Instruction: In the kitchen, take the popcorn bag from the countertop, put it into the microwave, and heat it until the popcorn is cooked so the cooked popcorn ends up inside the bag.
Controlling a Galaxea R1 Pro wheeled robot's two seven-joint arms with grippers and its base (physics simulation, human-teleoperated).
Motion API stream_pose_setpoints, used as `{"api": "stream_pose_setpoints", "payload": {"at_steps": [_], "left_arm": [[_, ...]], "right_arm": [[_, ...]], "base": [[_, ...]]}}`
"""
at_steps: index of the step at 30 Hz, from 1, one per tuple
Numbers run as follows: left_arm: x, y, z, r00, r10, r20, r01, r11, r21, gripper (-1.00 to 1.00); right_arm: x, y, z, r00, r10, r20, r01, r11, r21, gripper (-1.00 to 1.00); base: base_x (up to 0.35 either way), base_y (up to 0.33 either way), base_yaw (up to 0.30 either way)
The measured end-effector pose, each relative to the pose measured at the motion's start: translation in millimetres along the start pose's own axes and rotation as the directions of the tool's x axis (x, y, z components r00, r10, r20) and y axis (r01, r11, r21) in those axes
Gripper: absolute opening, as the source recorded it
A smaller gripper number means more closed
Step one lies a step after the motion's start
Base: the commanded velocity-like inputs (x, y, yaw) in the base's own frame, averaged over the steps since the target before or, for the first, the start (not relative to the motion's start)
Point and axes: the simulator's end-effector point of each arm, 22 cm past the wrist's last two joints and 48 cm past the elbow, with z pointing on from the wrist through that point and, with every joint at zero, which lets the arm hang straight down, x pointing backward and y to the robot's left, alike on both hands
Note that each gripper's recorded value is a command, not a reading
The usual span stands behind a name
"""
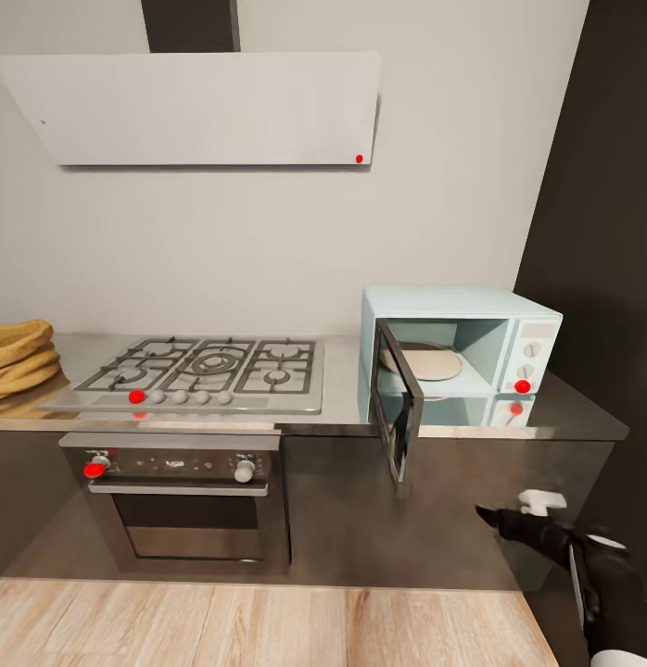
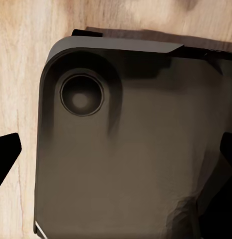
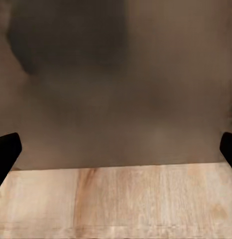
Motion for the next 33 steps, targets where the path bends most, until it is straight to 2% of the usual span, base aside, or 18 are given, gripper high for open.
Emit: {"api": "stream_pose_setpoints", "payload": {"at_steps": [3,6,9,12,13,17,19,20,23,25,26,29,33], "left_arm": [[0.1,0.0,0.0,1.000,0.000,0.000,0.000,1.000,0.000,1.00],[0.0,0.0,0.0,1.000,0.000,0.000,0.000,1.000,0.000,1.00],[0.1,0.0,0.0,1.000,-0.001,0.000,0.001,1.000,0.000,1.00],[0.1,0.5,0.0,1.000,-0.003,0.000,0.003,1.000,-0.002,1.00],[0.1,0.8,0.0,1.000,-0.003,0.000,0.003,1.000,-0.003,1.00],[0.1,1.4,0.0,1.000,-0.004,0.000,0.004,1.000,-0.006,1.00],[0.3,1.6,0.0,1.000,-0.004,-0.001,0.004,1.000,-0.007,1.00],[0.4,1.6,0.0,1.000,-0.004,-0.001,0.004,1.000,-0.007,1.00],[0.4,1.6,0.0,1.000,-0.004,-0.001,0.004,1.000,-0.007,1.00],[0.8,2.3,0.0,1.000,-0.004,-0.002,0.004,1.000,-0.008,1.00],[0.9,2.7,0.0,1.000,-0.004,-0.002,0.004,1.000,-0.009,1.00],[0.8,2.9,0.0,1.000,-0.005,-0.002,0.005,1.000,-0.009,1.00],[0.6,3.0,0.0,1.000,-0.006,-0.001,0.006,1.000,-0.009,1.00]], "right_arm": [[60.4,-8.4,18.0,0.995,-0.002,-0.101,0.004,1.000,0.021,1.00],[130.4,-8.8,30.0,0.976,-0.021,-0.218,0.027,0.999,0.024,1.00],[227.7,-2.1,28.9,0.929,-0.001,-0.370,0.017,0.999,0.039,1.00],[314.8,1.3,5.5,0.880,0.015,-0.475,0.017,0.998,0.063,1.00],[333.9,-1.9,-3.9,0.869,0.022,-0.494,0.023,0.996,0.084,1.00],[363.5,-4.3,-20.4,0.861,0.020,-0.508,0.039,0.994,0.106,1.00],[406.7,-5.9,-49.7,0.831,0.028,-0.556,0.042,0.993,0.112,1.00],[414.5,-6.3,-55.6,0.826,0.031,-0.564,0.041,0.993,0.114,1.00],[414.6,-6.4,-55.7,0.826,0.032,-0.563,0.040,0.993,0.115,1.00],[449.3,-3.0,-81.7,0.803,0.039,-0.595,0.038,0.993,0.116,1.00],[463.2,5.8,-90.4,0.794,0.044,-0.607,0.029,0.994,0.110,1.00],[477.2,17.1,-98.2,0.782,0.051,-0.621,0.021,0.994,0.108,1.00],[489.3,8.1,-108.9,0.768,0.060,-0.638,0.067,0.983,0.173,1.00]], "base": [[0.000,0.000,0.000],[0.000,0.000,0.000],[0.000,0.000,0.000],[0.000,0.000,0.000],[0.000,0.000,0.000],[0.000,0.000,0.000],[0.000,0.000,0.000],[0.000,0.000,0.000],[0.000,0.000,0.000],[0.000,0.000,0.000],[0.000,0.000,0.000],[0.000,0.000,0.000],[0.000,0.000,0.123]]}}
